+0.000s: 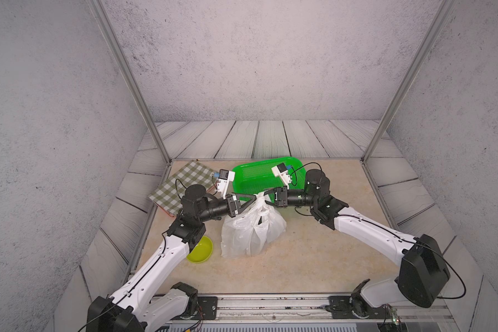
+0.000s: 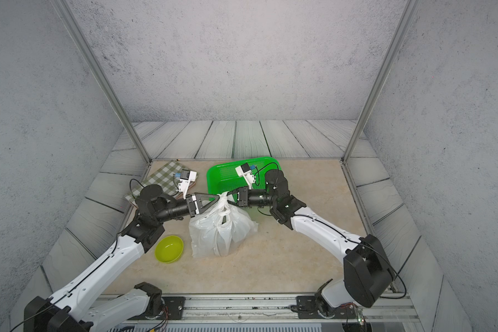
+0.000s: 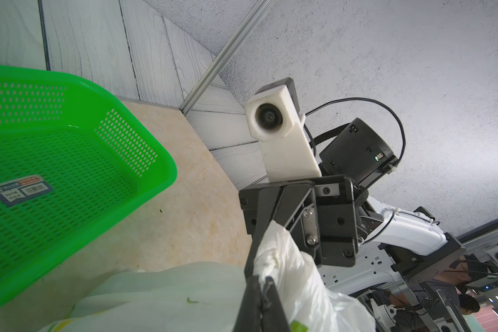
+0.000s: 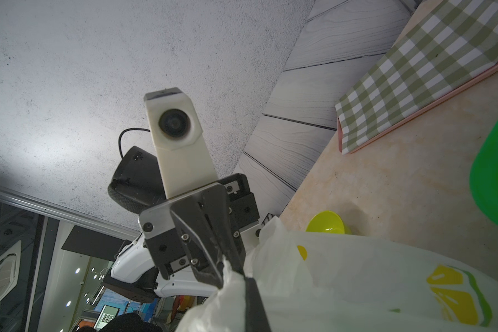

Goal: Place the pineapple into a plastic bag & tie a knot
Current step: Cross the plastic bag at the center of the board, then tie the plastic bag at the center of the board.

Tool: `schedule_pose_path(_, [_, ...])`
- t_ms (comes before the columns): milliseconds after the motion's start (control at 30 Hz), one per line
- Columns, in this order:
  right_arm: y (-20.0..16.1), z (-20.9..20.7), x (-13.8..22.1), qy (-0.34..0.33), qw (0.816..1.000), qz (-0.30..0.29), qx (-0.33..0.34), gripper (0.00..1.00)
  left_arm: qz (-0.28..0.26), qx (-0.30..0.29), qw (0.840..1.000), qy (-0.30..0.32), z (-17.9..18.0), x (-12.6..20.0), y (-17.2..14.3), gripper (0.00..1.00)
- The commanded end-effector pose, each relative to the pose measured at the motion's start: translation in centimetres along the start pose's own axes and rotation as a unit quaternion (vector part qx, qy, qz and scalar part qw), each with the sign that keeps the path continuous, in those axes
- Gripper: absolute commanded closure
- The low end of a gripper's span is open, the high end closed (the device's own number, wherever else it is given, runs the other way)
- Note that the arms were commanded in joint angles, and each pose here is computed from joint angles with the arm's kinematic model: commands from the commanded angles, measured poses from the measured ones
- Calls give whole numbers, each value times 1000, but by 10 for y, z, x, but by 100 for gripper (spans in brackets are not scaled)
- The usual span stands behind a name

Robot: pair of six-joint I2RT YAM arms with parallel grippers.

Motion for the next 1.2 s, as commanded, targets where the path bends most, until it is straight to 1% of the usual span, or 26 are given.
schedule_pose_path(0, [-4, 47, 6, 47, 996, 20, 76, 85, -6, -41, 999, 18, -7, 6, 5, 100])
schedule_pose_path(33, [-6, 45, 8, 37, 996, 20, 77, 81, -8, -46, 998, 29, -6, 8, 5, 100])
schedule_pose_path(133, [-12, 37, 17, -9, 996, 18, 86, 63, -15, -61, 996, 61, -4, 14, 6, 100])
schedule_pose_path(200, [-16, 35, 27, -38, 994, 10, 97, 53, -18, -71, 994, 78, -4, 18, 7, 100])
schedule_pose_path(300, [-21, 36, 38, -69, 992, 1, 108, 41, -19, -78, 993, 84, -4, 19, 9, 100])
schedule_pose_path(367, [-24, 37, 45, -93, 989, -4, 116, 36, -20, -81, 993, 87, -5, 19, 11, 100])
schedule_pose_path(500, [-26, 43, 61, -151, 981, -25, 119, 35, -23, -93, 990, 103, -6, 22, 15, 100])
schedule_pose_path(567, [-29, 51, 66, -156, 982, -26, 105, 36, -27, -104, 989, 106, -10, 24, 19, 100])
schedule_pose_path(667, [-32, 58, 69, -158, 985, -40, 51, 45, -33, -123, 985, 114, -13, 28, 24, 100])
schedule_pose_path(767, [-33, 64, 68, -145, 988, -59, -9, 46, -35, -142, 982, 123, -15, 30, 29, 100])
schedule_pose_path(833, [-33, 71, 64, -128, 989, -62, -34, 46, -35, -150, 980, 126, -16, 30, 31, 100])
schedule_pose_path(1000, [-30, 85, 51, -109, 990, -62, -58, 35, -34, -165, 979, 116, -24, 30, 37, 100])
schedule_pose_path(1167, [-24, 87, 33, -107, 991, -46, -68, 32, -27, -173, 979, 104, -33, 29, 39, 100])
Point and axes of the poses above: each gripper's point midway between its finger pads, its own x axis back along the fingers, its own z axis along the line the jaws close on, y = z × x, the point moved 5 cm from there along x, back along the fingers, and after that the axes turned 10 degrees about -x, right-handed, at the moved point
